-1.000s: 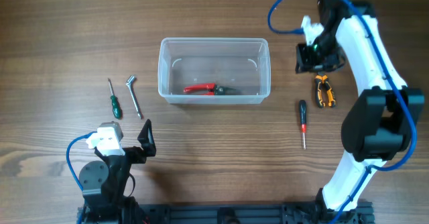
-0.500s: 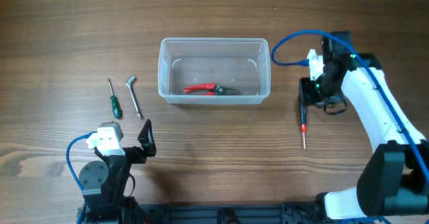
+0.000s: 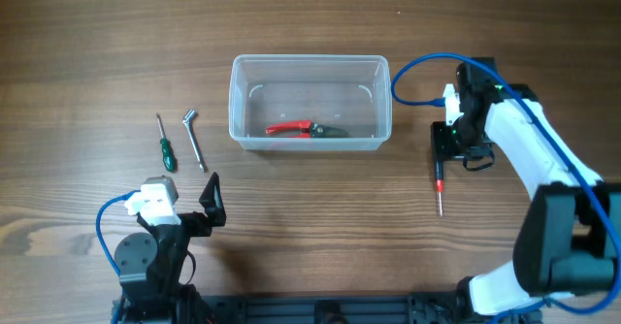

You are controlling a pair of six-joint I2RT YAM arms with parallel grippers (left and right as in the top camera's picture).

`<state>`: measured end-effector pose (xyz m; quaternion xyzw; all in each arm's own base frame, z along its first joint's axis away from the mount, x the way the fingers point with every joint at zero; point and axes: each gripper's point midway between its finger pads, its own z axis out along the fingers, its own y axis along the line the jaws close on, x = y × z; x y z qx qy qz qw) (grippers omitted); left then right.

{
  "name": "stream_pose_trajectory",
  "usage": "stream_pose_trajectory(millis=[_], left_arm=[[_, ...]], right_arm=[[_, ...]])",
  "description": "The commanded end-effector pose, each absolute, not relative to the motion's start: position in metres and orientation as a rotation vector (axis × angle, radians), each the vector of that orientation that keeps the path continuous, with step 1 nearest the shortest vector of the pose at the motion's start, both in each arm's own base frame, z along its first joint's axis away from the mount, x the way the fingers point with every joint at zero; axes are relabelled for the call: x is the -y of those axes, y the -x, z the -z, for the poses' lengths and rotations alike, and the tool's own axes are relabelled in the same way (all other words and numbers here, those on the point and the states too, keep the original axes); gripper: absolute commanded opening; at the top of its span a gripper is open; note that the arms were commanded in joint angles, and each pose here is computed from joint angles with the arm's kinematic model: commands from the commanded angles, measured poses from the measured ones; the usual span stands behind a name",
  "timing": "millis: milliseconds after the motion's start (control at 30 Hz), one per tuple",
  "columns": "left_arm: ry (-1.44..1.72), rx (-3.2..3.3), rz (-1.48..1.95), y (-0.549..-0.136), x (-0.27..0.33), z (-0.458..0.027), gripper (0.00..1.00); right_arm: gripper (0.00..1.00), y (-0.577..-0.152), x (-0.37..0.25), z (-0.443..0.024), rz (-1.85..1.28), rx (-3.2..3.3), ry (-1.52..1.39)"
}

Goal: Pack container
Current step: 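Move the right gripper to the red-handled screwdriver and grasp it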

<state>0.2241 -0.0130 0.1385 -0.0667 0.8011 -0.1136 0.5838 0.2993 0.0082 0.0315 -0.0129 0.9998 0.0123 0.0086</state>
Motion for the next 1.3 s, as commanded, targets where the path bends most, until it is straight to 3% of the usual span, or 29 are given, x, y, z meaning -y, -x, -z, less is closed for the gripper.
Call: stream_pose_trajectory(millis=[0, 600, 633, 733, 933, 1100, 1267], left_arm=[[0.134, -1.868, 0.259, -0.224, 0.014, -0.138, 1.0], [0.134, -1.868, 0.259, -0.224, 0.014, -0.138, 1.0], [0.134, -1.868, 0.259, -0.224, 0.014, -0.138, 1.0], [0.134, -1.868, 0.259, -0.224, 0.014, -0.138, 1.0], [0.134, -1.868, 0.259, -0.224, 0.014, -0.138, 1.0], [0.134, -1.868, 0.259, -0.224, 0.014, -0.138, 1.0], [0.134, -1.868, 0.259, -0.224, 0.014, -0.138, 1.0]], right_arm=[[0.4, -0.29, -0.011, -0.009, -0.063, -3.201, 0.062], [0.41, -0.278, -0.013, 0.025, -0.093, -3.311, 0.053], [0.39, -0.277, -0.016, 0.025, -0.117, -3.316, 0.054], [0.04, -0.275, -0.019, 0.024, -0.146, -3.322, 0.053], [0.04, -0.279, -0.019, 0.018, -0.146, -3.323, 0.049], [0.04, -0.315, -0.021, -0.024, -0.16, -3.247, 0.058], [0.04, -0.371, -0.024, -0.113, -0.17, -3.019, 0.078]])
